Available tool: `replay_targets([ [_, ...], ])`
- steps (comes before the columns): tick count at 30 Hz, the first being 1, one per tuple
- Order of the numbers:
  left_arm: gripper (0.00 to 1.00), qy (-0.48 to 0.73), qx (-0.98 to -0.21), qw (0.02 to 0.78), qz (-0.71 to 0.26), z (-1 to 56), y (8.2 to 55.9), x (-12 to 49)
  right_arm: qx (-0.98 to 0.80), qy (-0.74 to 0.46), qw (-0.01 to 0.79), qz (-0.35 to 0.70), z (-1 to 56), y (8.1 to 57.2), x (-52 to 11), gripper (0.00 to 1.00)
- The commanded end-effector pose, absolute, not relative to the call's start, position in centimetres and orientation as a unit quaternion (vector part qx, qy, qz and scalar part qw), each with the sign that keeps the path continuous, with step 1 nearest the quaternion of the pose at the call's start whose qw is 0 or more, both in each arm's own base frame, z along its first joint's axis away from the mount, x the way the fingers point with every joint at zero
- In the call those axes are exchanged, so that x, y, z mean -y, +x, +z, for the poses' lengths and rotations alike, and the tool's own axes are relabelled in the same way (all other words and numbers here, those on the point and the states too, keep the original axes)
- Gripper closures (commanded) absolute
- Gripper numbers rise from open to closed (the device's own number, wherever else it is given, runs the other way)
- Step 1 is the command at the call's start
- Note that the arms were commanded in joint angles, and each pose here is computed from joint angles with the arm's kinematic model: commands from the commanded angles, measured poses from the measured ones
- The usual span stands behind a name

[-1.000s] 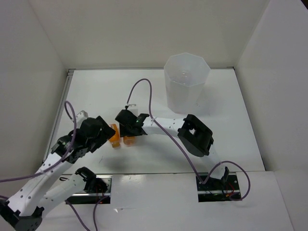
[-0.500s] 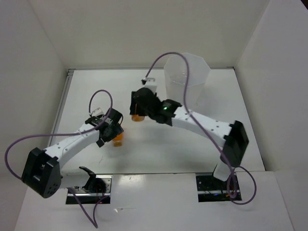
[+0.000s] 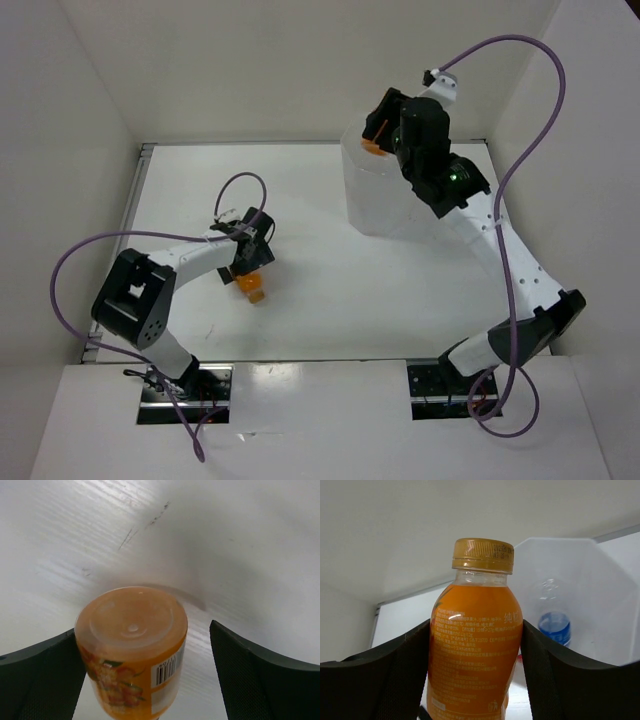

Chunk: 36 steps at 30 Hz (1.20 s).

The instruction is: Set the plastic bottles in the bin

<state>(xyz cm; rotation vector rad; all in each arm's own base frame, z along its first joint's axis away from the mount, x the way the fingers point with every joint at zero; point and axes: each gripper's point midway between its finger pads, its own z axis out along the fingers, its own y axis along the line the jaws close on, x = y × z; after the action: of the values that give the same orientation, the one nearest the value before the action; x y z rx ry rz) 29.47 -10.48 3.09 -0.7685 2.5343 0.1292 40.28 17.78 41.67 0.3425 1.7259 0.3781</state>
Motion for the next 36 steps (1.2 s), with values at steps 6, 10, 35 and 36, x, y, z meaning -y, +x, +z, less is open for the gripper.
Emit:
replay_targets([
  [6, 0.31, -0.263, -0.929, 0.257, 0.041, 3.9, 32.0, 11.5, -0.763, 0.163, 0.617, 0.106, 37.9, 47.3, -14.0, 0.56],
  [10, 0.40, -0.263, -0.923, 0.279, 0.022, 6.6, 32.9, 11.9, -0.776, 0.166, 0.600, 0.102, 35.5, 48.4, -13.6, 0.40],
  [35, 0.41, 0.001, -0.689, 0.674, -0.267, 48.5, 48.4, 34.3, -0.713, 0.312, 0.609, 0.156, 38.5, 32.9, -4.7, 0.00],
  [36, 0.41, 0.005, -0.673, 0.683, -0.284, 49.1, 49.1, 35.4, -0.714, 0.309, 0.608, 0.160, 38.3, 32.5, -4.8, 0.00],
])
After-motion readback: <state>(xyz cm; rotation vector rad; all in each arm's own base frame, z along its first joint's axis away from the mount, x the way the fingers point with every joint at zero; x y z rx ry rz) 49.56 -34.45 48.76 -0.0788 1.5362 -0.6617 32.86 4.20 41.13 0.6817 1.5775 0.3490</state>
